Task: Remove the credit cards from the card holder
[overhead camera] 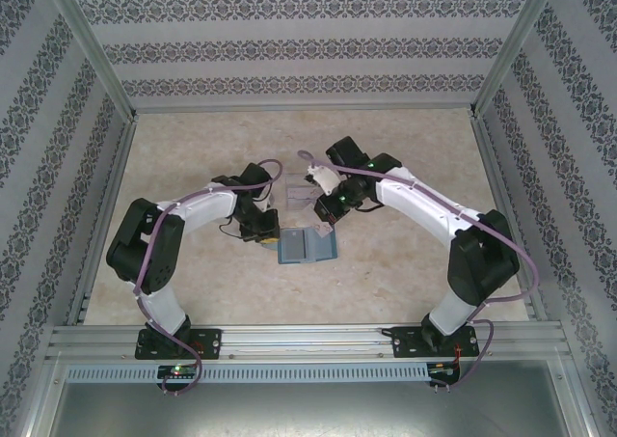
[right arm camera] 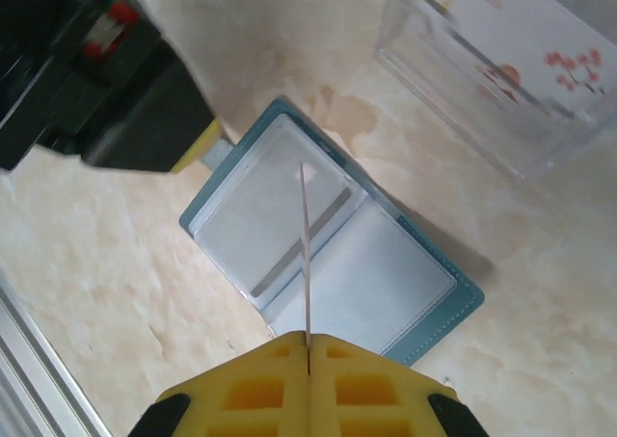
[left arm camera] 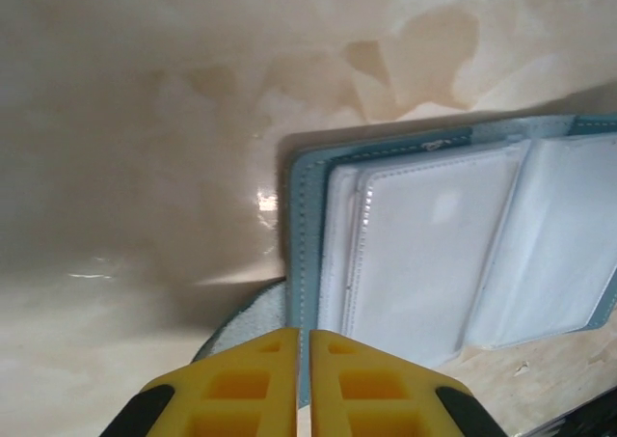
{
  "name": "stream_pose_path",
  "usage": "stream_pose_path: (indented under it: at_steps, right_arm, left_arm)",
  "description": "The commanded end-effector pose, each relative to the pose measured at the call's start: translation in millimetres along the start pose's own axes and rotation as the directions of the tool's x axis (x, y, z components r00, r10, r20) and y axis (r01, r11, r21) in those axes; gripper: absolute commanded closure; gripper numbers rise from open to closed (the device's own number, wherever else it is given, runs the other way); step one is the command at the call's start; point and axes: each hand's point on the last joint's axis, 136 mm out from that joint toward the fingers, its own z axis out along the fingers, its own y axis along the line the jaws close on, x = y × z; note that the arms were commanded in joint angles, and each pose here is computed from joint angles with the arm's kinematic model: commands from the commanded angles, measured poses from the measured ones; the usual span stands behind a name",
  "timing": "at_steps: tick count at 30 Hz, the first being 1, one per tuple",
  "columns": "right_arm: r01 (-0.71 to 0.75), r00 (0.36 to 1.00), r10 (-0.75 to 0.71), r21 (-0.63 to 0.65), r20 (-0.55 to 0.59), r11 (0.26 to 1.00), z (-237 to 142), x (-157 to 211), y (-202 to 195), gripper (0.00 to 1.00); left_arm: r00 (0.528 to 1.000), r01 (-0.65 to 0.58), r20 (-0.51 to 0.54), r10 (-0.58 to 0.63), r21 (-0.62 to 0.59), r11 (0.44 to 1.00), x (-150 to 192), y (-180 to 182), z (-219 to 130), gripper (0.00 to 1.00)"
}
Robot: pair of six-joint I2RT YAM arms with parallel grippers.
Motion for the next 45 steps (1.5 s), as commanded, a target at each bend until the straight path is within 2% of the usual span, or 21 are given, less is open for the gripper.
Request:
stream_pose_path:
  at_steps: [1,6,11,20,30,45]
  right_arm:
    - [0.216,0.972,-0.211,0.035,-0.105,0.976,-2.3,12.4,-6.7,0.96]
    - [0.391,0.91,-0.373,0.07,-0.183,0.918,-3.7,11.3,-14.5,0.96]
    - [0.563,0.805,-0.535,0.047,-0.257,0.825,0.0,13.7,-16.5,0.98]
    - [0.678,0.692,-0.627,0.022,-0.359,0.735,10.5,1.0,-35.3,1.0]
    - [0.71,0.655,-0.663,-0.004,-0.362,0.704,24.0,-36.3,-40.8,1.0]
    - [0.724,0.642,-0.682,-0.014,-0.351,0.689,40.2,-75.5,-50.2,1.0]
  left_arm:
    - [1.0,-0.003,-0.003,0.003,-0.031,1.0,4.7,15.7,-11.5,0.9]
    - [1.0,0.006,0.021,-0.006,-0.022,1.0,1.6,21.4,-20.6,0.86]
    - [0.999,0.012,0.034,-0.011,-0.038,0.999,2.8,28.7,-22.1,0.85]
    - [0.997,0.037,0.061,-0.035,-0.037,0.999,10.9,36.7,-21.8,0.81]
    - [0.993,0.07,0.1,-0.066,-0.045,0.997,21.0,46.3,-25.8,0.79]
    - [0.992,0.079,0.106,-0.074,-0.035,0.996,22.8,46.9,-24.8,0.78]
